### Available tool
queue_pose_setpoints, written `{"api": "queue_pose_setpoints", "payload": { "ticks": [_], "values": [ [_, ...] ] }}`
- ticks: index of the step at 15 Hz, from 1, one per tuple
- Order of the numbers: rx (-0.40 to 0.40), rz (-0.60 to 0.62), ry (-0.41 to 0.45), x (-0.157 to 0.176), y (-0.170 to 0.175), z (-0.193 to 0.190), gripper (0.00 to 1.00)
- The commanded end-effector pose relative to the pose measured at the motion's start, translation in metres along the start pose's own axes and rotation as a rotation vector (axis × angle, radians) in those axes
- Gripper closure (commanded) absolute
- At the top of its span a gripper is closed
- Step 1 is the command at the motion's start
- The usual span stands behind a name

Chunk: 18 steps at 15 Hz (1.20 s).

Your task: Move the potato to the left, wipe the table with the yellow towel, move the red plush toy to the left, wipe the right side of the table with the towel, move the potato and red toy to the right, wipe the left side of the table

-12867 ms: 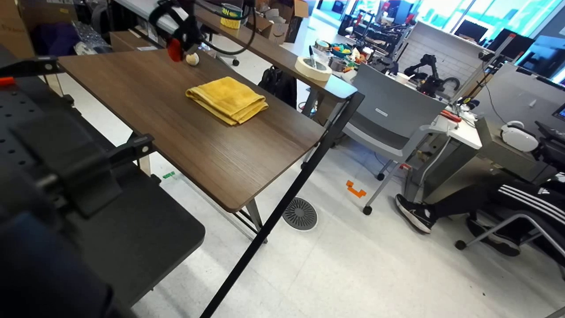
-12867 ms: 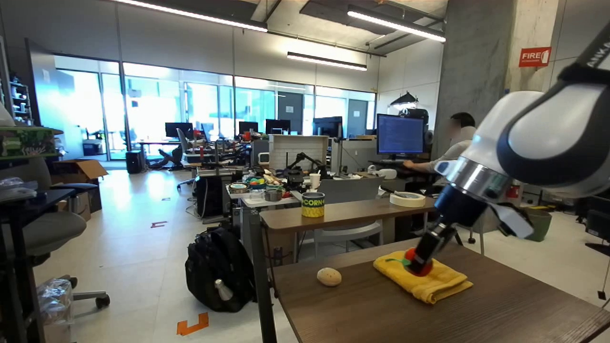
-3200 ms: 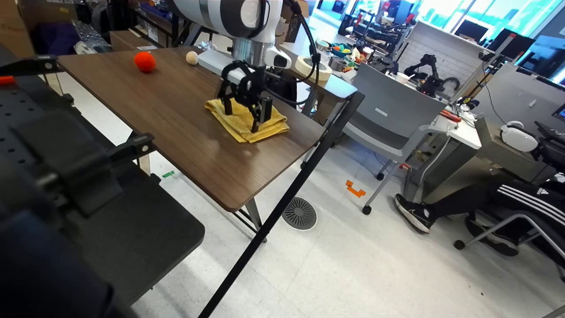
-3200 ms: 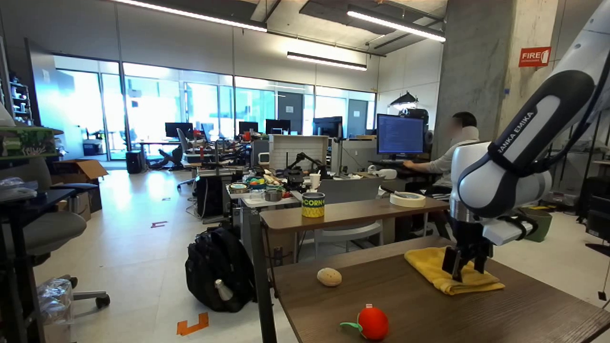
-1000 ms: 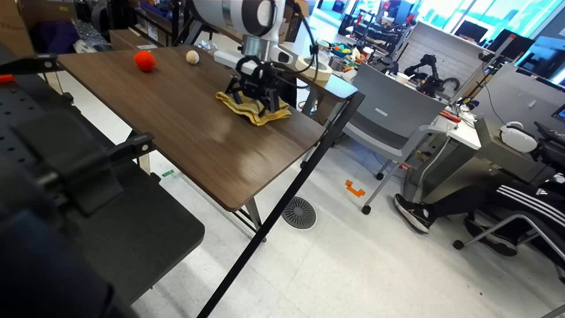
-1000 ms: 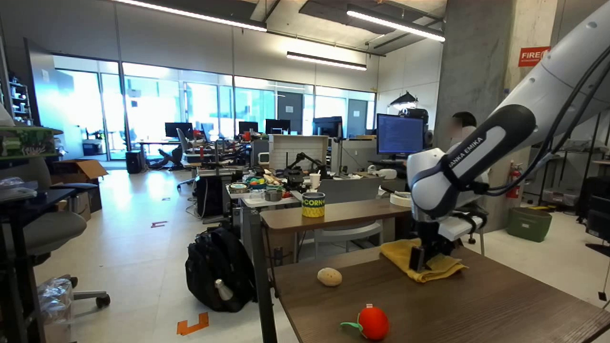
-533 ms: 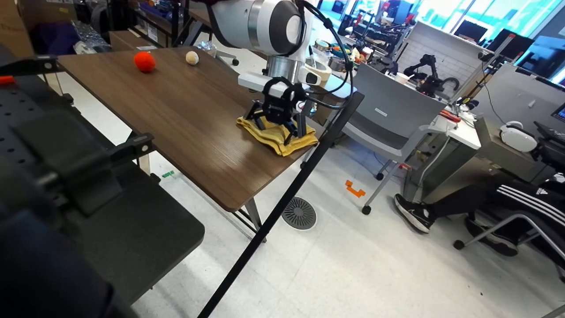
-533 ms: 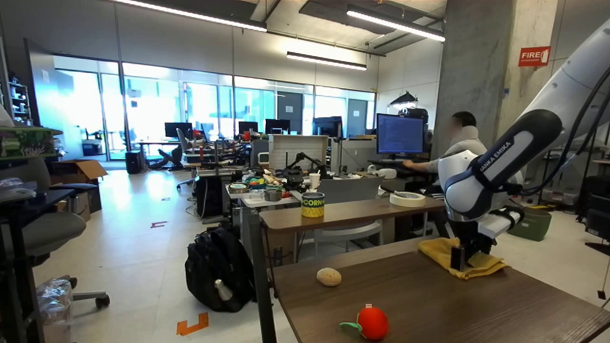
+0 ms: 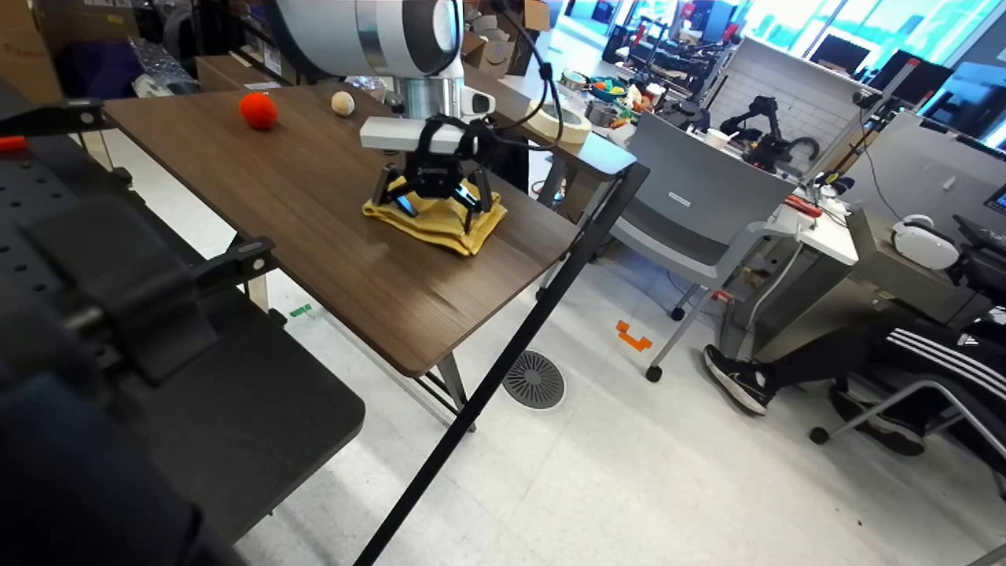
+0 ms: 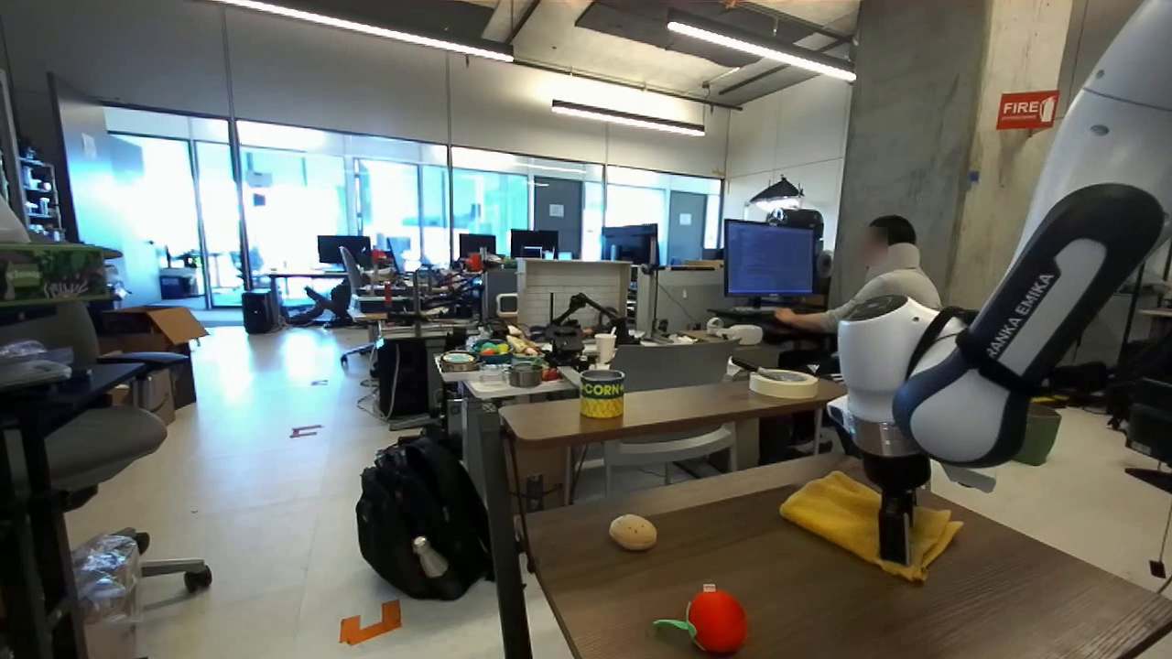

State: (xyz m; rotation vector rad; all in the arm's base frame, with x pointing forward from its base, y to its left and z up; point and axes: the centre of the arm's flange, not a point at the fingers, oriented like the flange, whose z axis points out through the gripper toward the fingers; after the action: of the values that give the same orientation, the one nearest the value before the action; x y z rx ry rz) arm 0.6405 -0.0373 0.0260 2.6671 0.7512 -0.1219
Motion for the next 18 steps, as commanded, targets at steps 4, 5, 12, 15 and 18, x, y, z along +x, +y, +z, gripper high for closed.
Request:
{"api": "queue_pose_setpoints", "payload": {
  "ticks": [4,5,12,15,18],
  "values": [
    [-0.029,-0.332,0.225,-0.065,-0.121,-0.030,0.00],
    [0.005,-0.363,0.276,-0.073,-0.138,-0.038,0.00],
    [0.161,-0.210,0.375,-0.102,-0.184,-0.039,0.00],
    [0.117,-0.042,0.349,-0.097,-0.131,-0.015,0.00],
    [0.079,0.123,0.306,-0.104,-0.070,0.007,0.00]
  ]
}}
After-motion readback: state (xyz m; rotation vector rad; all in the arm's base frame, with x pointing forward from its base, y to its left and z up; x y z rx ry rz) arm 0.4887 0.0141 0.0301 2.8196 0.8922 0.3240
